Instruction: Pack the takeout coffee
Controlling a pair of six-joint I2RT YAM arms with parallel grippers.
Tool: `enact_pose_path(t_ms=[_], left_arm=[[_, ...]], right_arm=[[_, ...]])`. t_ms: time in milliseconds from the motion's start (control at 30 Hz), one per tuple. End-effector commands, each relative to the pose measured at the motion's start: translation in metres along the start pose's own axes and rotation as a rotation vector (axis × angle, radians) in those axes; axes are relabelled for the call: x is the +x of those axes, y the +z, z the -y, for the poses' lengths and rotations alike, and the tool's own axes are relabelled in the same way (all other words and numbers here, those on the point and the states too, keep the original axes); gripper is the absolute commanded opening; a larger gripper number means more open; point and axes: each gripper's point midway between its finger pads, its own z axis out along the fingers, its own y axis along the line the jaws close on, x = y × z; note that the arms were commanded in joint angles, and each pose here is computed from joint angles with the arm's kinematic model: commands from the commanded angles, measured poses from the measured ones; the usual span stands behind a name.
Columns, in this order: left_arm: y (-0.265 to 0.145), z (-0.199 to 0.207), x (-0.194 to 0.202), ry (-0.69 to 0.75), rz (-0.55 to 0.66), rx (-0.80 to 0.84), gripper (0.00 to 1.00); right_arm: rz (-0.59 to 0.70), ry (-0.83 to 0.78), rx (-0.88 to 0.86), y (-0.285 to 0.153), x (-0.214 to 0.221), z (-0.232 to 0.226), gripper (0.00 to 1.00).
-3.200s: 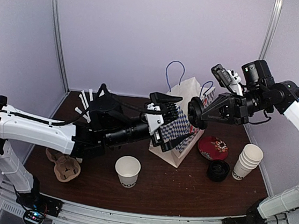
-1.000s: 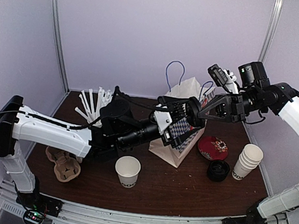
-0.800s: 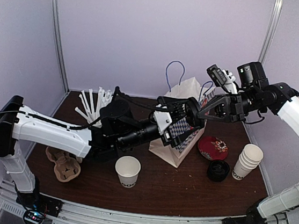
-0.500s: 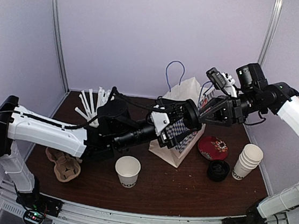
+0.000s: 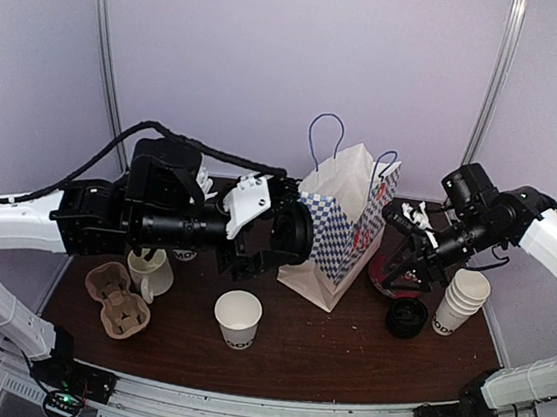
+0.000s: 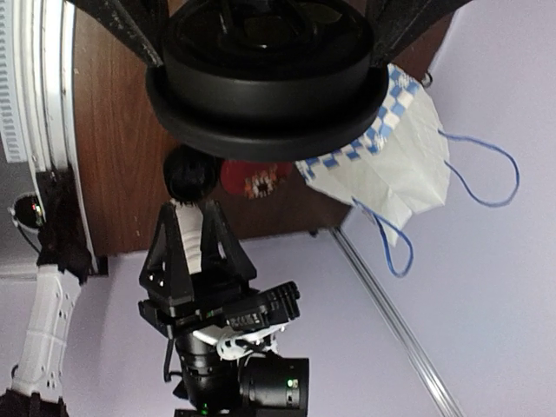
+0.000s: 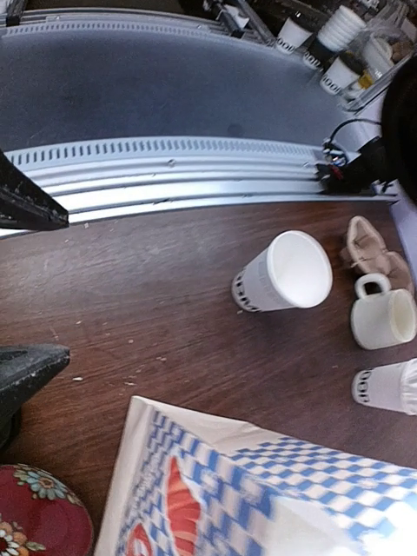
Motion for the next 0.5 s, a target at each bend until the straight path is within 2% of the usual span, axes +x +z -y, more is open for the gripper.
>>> enact_pose_path(t_ms=[0,67,200,300,467], left_arm=[[-0.022,0.012,0.065,-0.053,-0.396,0.06,0.78],[-0.028,0.001,0.089,-0.05,-0.561,-0.004,0.78],[-0.037,0.005,0.114,-0.044,-0.759,0.015,0.78],[-0.041,0.008,0.129,-0.039,-0.848,0.035,0.78],[-0.041,0.009,0.147,-0.077,-0.932,0.074,0.8]], right_arm=[[-0.128,-0.041,0.119,0.021,0.049,0.032,0.47],[-0.142,-0.033,0.123,0.03,0.061,0.037,0.47],[-0.163,-0.03,0.179,0.047,0.084,0.056,0.47],[-0.225,-0.038,0.23,0.054,0.107,0.068,0.48],[-0.197,-0.029,0.174,0.055,0.099,0.059,0.48]])
